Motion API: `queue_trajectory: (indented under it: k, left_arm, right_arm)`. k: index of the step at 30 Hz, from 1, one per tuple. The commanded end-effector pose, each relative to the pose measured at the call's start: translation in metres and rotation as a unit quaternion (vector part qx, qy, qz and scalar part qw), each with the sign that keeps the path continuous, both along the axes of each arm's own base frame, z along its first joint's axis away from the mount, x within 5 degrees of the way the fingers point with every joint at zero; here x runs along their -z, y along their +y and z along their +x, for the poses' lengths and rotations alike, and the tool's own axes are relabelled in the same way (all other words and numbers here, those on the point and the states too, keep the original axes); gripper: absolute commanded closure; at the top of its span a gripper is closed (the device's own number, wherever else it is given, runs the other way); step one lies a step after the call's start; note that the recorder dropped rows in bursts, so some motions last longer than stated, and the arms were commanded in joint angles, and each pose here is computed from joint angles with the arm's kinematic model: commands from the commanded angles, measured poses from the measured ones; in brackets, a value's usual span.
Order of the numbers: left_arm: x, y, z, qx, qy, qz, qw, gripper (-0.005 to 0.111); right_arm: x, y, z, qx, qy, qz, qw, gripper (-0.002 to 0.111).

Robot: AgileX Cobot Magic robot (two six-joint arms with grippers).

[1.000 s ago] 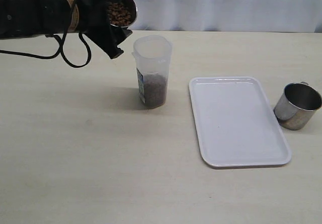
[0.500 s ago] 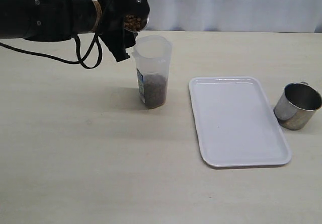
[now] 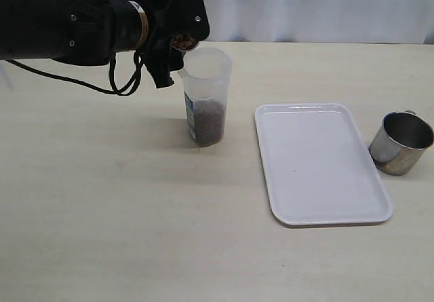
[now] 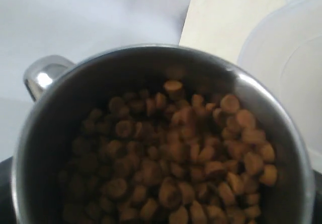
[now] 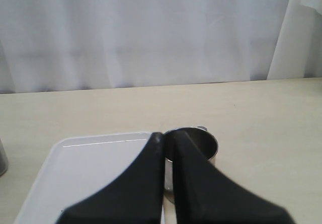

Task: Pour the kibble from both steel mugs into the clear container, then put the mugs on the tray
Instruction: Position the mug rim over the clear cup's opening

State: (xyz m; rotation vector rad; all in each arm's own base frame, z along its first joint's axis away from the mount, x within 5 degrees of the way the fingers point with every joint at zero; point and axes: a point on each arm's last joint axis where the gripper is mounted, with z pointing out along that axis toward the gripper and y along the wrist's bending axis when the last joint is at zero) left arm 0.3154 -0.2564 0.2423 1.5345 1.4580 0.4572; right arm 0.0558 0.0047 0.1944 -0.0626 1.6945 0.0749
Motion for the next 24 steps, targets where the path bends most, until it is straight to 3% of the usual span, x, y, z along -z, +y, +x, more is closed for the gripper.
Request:
queue_trajectory:
  k: [1,4,18,24]
  left_arm:
    - [-0.0112,-0.0023,0.002,0.003,-0.019,-0.003,1.0,0.107]
    - [-0.0158,-0.0035,0.0036,0.005,-0.028,-0.004,1.0,0.107]
    - [-0.0182,-0.0117,-0.0017,0.071,-0.086,0.084,0.99,0.107]
    - [-0.0187,-0.012,-0.0016,0.077,-0.093,0.091,0.988,0.107]
  right_arm:
    - [-0.0006,0.0,-0.0002,-0.001,-0.006,-0.003,1.0,0.104]
    - [-0.0006,0.0,-0.0002,-0.001,-0.006,-0.003,1.0,0.104]
    - [-0.0006,0.0,-0.0002,-0.001,-0.006,-0.003,1.0,0.104]
    - [-0.0006,0.0,-0.0002,-0.001,-0.006,-0.003,1.0,0.104]
